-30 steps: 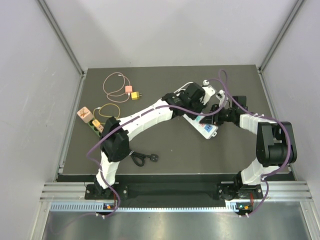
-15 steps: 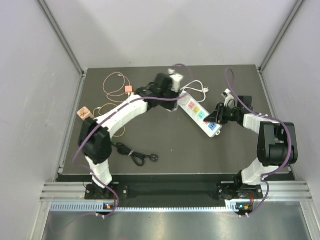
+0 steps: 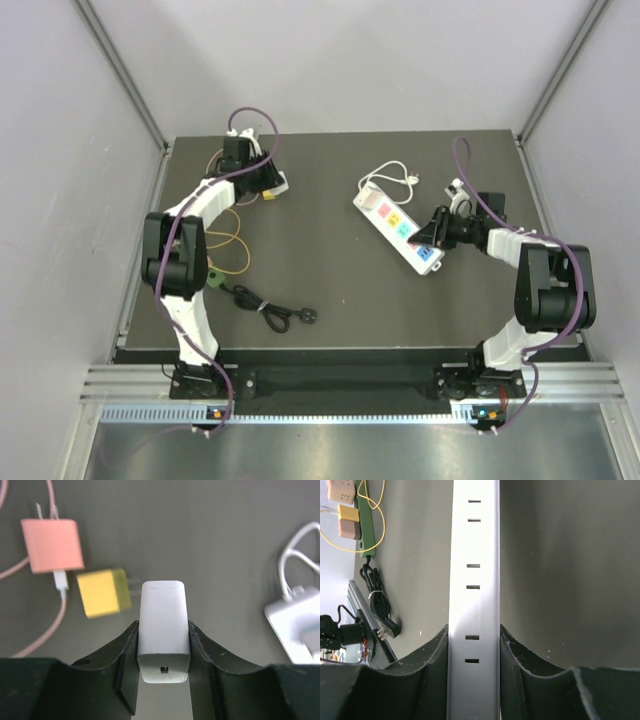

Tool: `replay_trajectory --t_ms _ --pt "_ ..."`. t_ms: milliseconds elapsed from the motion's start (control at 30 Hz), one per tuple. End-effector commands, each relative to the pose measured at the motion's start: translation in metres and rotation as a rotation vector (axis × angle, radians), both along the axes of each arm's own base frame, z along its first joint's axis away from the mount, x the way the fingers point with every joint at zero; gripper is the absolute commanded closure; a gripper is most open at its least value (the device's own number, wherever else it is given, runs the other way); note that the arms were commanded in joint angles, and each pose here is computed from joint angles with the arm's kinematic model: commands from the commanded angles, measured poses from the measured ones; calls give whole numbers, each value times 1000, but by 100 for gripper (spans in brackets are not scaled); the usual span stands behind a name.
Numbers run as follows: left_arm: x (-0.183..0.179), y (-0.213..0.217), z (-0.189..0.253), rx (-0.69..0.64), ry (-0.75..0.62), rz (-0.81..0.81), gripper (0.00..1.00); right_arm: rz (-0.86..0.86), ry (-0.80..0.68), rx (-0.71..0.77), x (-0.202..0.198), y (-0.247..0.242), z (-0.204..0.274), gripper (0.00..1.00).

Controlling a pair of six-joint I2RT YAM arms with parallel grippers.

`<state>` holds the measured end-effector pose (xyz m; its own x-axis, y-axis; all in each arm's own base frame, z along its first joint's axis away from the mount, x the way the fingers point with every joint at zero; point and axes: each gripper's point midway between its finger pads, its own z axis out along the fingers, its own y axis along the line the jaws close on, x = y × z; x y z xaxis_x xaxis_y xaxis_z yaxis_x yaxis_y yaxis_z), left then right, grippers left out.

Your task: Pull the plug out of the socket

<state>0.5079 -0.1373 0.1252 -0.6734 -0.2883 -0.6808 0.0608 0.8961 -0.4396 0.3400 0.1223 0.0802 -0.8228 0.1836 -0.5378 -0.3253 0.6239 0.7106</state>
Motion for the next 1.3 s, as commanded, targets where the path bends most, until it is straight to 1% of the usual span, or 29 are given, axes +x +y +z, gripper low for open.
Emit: replay_trajectory --t_ms 0,33,100,133,233,267,300,333,400,467,633,667,733,767,800,867,900,1000,1133,1233,1267 --pt "52 9 27 -112 -118 79 100 47 -161 54 11 2 38 100" --pt "66 12 24 -110 -121 99 100 48 -162 54 11 2 38 100" --pt "78 16 20 -96 -119 129 99 51 -158 59 11 3 37 100" --pt "90 21 19 -84 -130 158 99 52 -162 61 11 3 39 100" --pt "107 23 10 -86 -118 185 97 55 -158 65 10 3 38 100" --pt "110 24 6 -82 -111 195 96 55 -158 66 11 3 39 100" --pt "116 24 11 -88 -122 199 93 56 -160 67 11 4 39 100" --pt "117 24 -1 -85 -96 203 92 54 -158 67 10 3 39 100" --pt "120 25 -6 -77 -88 210 92 55 -159 71 11 3 40 100" --pt "120 28 -14 -63 -68 223 89 53 -159 71 11 3 40 100" --pt "113 36 -25 4 -39 219 79 53 -156 76 10 3 40 100" --pt "111 37 -26 11 -32 217 72 53 -157 76 11 3 40 100" --pt "109 38 -25 28 -29 211 65 54 -157 76 10 3 40 100" --pt "108 39 -25 32 -27 208 58 52 -159 75 11 2 40 100" --pt "106 40 -25 39 -21 208 55 52 -159 75 11 2 40 100" --pt "104 41 -21 44 -17 209 46 53 -160 75 11 2 40 100" --pt "102 43 -19 55 -16 207 38 51 -160 74 11 1 40 100" --pt "99 48 6 85 -55 203 25 52 -166 74 11 1 42 100" --pt "92 53 39 114 -129 192 24 57 -172 75 11 1 43 100" --pt "81 51 65 115 -209 152 23 61 -180 75 11 1 45 100" --pt "76 45 71 102 -229 116 23 63 -181 75 11 2 45 100"
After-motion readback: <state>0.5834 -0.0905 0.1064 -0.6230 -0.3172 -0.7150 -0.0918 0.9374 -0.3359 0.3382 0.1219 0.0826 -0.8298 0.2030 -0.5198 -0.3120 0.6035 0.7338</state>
